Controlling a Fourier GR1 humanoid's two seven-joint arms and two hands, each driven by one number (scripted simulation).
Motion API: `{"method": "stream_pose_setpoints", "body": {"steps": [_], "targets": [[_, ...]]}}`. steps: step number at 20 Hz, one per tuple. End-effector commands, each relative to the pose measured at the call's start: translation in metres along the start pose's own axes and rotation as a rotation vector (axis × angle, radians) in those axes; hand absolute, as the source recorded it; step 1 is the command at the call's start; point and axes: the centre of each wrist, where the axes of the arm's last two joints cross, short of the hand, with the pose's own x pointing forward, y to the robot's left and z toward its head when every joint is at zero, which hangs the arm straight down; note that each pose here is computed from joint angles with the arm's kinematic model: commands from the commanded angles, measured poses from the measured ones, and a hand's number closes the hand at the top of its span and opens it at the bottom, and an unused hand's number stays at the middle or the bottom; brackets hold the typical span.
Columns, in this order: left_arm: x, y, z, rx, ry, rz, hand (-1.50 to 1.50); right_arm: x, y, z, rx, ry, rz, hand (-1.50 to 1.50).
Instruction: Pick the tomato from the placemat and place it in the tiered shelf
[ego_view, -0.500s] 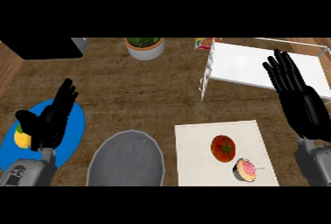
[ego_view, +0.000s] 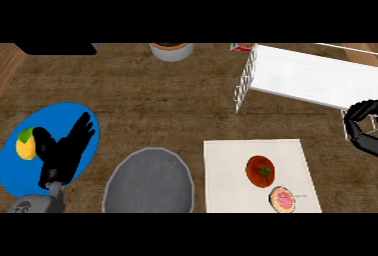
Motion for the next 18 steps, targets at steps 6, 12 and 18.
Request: {"method": "stream_pose_setpoints", "body": {"steps": [6, 12, 18], "targets": [[0.005, -0.019, -0.003, -0.052, 0.066, 0.021, 0.0, -0.06, -0.037, 0.032, 0.195, -0.017, -0.067, -1.5], [-0.011, -0.009, 0.003, -0.019, 0.098, 0.021, 0.0, -0.029, -0.054, 0.035, 0.447, -0.001, -0.009, -1.5], [-0.005, -0.004, 0.014, -0.007, 0.108, 0.031, 0.0, 0.021, -0.029, 0.016, 0.578, 0.026, 0.163, -1.5]]}}
